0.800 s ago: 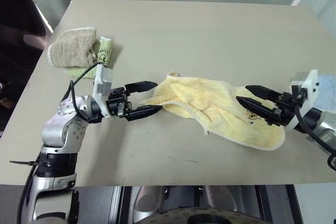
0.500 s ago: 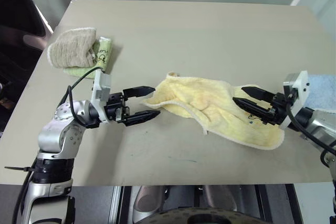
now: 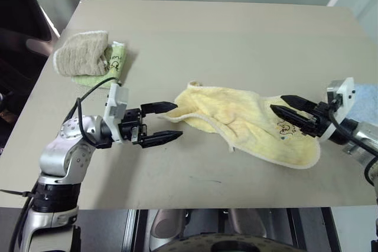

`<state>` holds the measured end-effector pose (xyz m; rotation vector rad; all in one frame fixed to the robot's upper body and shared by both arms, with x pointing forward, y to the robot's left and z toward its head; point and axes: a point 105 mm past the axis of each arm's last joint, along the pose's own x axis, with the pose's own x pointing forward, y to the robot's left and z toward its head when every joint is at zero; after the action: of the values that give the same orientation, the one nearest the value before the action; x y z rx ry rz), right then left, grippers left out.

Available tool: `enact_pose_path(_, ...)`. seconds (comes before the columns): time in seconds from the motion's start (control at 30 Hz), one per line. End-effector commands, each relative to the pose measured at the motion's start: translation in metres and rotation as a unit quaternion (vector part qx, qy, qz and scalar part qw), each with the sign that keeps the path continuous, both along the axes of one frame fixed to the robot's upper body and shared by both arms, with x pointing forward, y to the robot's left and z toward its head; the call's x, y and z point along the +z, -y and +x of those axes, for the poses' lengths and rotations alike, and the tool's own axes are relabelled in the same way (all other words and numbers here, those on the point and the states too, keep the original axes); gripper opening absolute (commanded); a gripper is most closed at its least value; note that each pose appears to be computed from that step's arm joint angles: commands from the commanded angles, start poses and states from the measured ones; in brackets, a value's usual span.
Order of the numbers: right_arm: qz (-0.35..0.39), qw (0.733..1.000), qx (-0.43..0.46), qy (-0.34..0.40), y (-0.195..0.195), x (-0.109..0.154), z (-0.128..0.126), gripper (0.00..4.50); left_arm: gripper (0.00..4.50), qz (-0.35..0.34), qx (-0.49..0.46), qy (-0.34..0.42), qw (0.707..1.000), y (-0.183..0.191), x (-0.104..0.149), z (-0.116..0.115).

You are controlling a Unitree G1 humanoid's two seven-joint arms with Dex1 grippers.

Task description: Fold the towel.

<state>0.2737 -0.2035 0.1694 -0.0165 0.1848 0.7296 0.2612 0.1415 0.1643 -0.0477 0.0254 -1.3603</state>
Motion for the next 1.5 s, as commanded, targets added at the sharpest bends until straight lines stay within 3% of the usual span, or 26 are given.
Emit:
enact_pose_path(0.03,-0.028,0.998,-0.047,-0.002,0.02,0.003,0.004,2.7,4.5,-0.002,-0.027,0.008,1.0,0.011,-0.001,-0.005)
enact_pose_path(0.17,-0.067,0.991,-0.112,-0.018,0.047,-0.002,0.012,2.7,4.5,0.002,-0.038,0.02,0.999,0.022,-0.01,-0.001)
enact_pose_path(0.27,-0.082,0.988,-0.126,-0.023,0.055,-0.006,0.015,3.3,4.5,-0.003,-0.037,0.029,0.999,0.03,-0.012,0.004)
enact_pose_path(0.4,-0.08,0.987,-0.137,-0.026,0.061,-0.006,0.025,4.49,4.5,-0.015,-0.04,0.031,0.999,0.039,-0.013,0.007)
enact_pose_path(0.57,-0.09,0.978,-0.178,-0.054,0.076,-0.014,0.053,4.49,4.5,-0.031,-0.038,0.035,0.998,0.045,-0.009,0.009)
enact_pose_path(1.03,-0.103,0.977,-0.116,-0.145,0.067,-0.039,0.107,4.49,4.5,-0.023,-0.007,0.036,0.999,0.035,-0.007,0.004)
enact_pose_path(1.23,-0.144,0.97,-0.101,-0.166,0.076,-0.05,0.106,4.49,4.5,-0.022,0.004,0.033,0.999,0.035,-0.008,-0.004)
enact_pose_path(1.5,-0.161,0.966,-0.011,-0.202,0.068,-0.055,0.079,4.49,4.5,-0.023,0.017,0.031,0.999,0.03,-0.007,-0.004)
